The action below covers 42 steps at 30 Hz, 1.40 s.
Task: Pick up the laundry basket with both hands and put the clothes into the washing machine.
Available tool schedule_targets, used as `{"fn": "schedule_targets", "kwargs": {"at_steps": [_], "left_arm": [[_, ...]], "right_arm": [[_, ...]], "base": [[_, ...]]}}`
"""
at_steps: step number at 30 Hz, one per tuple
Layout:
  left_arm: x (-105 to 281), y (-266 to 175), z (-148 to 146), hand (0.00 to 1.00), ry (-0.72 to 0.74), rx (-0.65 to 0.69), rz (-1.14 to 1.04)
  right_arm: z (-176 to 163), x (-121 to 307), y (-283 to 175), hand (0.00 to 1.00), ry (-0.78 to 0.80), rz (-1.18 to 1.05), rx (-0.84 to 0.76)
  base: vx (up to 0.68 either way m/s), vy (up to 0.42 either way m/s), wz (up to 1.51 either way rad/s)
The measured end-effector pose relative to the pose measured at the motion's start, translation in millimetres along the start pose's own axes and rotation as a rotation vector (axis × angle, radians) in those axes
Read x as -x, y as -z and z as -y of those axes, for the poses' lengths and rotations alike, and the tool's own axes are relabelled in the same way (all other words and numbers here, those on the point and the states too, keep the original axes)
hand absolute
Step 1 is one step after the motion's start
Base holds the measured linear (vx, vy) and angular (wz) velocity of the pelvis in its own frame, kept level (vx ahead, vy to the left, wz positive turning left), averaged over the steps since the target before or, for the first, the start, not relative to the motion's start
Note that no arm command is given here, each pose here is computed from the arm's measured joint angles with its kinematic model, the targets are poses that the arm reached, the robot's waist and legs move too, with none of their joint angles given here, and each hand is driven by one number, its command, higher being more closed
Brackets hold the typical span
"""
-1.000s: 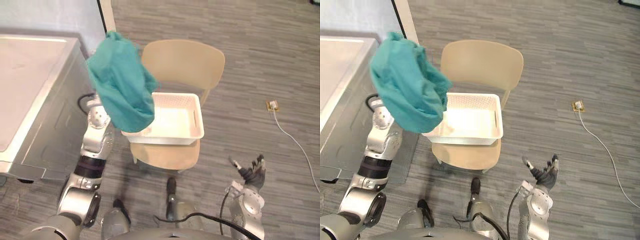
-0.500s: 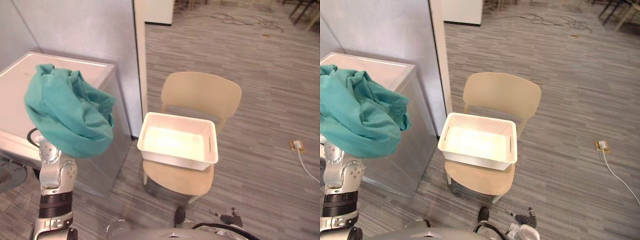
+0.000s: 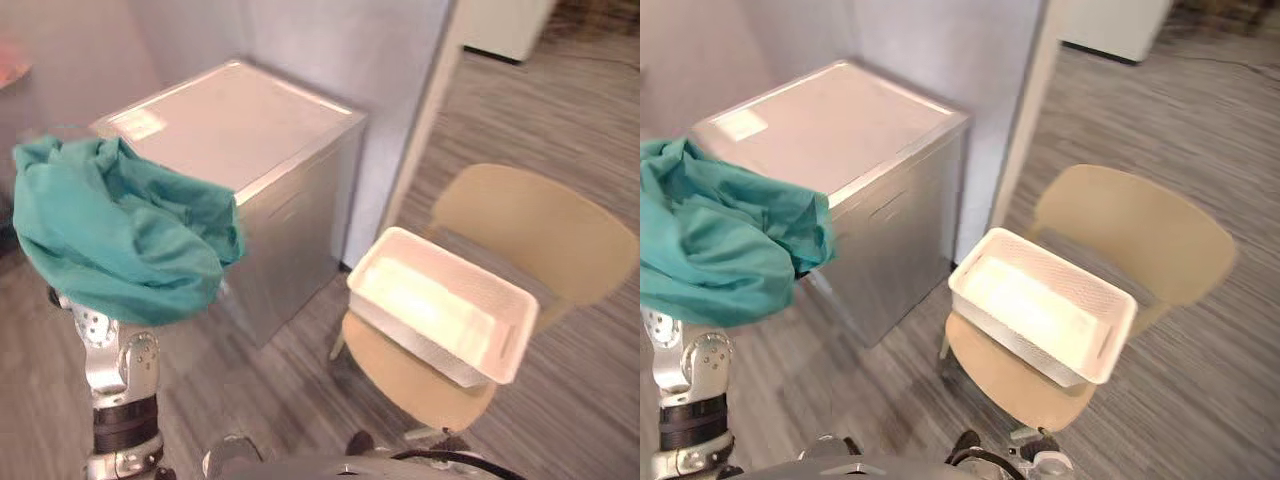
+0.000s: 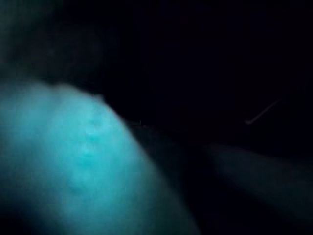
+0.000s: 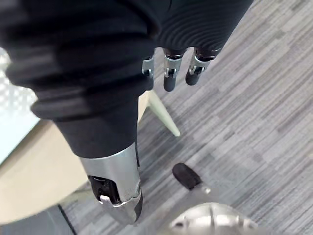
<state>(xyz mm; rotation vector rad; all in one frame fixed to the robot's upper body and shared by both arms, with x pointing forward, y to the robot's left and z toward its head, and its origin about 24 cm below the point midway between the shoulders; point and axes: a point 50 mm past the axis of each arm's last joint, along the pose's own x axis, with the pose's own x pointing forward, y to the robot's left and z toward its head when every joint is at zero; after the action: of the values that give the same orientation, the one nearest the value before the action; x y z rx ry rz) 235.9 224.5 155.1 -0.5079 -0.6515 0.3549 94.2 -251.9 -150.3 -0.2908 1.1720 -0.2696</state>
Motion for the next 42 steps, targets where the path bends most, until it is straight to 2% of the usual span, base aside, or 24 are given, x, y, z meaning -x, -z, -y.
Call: {"fn": "schedule_targets", "kwargs": {"at_steps": [4,9,14,18,21,23,26,30,34,37,42], "left_arm": [[22,21,11,1.0,-0.001,0.063,-0.112],[35,31,0,1.0,0.016,0.013,-0.203],[45,41,0,1.0,0.051,0.003,-0.273],[74,76,18,1.0,0.148,0.031,-0.468],[80,90,15,1.0,0.144,0.012,-0.534],[88,95,23,1.0,0.184,0.023,-0.579],[94,96,45,1.0,0.229,0.101,-0.599],[90,97,58,1.0,0.287,0.135,-0.598],[97,99,70,1.0,0.307,0.187,-0.619],[98,88,70,1.0,0.263,0.238,-0.59],[94,81,57,1.0,0.185,0.236,-0.554]], "right_arm": [[-1,-2,-4,0.0,-0.006,0.0,0.001],[-23,-2,-6,0.0,-0.066,-0.019,-0.007],[-16,-2,-9,0.0,-0.045,-0.005,-0.018],[-4,1,-2,0.0,-0.01,0.02,-0.053],[-31,6,2,0.0,-0.07,0.013,-0.103],[-31,7,4,0.0,-0.068,0.009,-0.111],[-15,9,2,0.0,-0.019,0.051,-0.159],[-37,15,15,0.0,-0.067,0.008,-0.165],[-25,15,24,0.0,-0.047,-0.013,-0.122],[-18,15,28,0.0,-0.027,-0.016,-0.11],[-14,17,21,0.0,-0.006,0.031,-0.097]], "base": [[-0.15,0.256,1.49],[-0.15,0.391,0.7],[-0.1,0.361,0.55],[-0.02,0.122,1.34],[0.01,-0.052,1.42],[0.06,0.011,0.62],[0.04,-0.029,0.06],[0.12,-0.203,0.33],[0.3,-0.132,0.16],[0.29,-0.106,-0.29],[0.36,0.0,-0.78]]}}
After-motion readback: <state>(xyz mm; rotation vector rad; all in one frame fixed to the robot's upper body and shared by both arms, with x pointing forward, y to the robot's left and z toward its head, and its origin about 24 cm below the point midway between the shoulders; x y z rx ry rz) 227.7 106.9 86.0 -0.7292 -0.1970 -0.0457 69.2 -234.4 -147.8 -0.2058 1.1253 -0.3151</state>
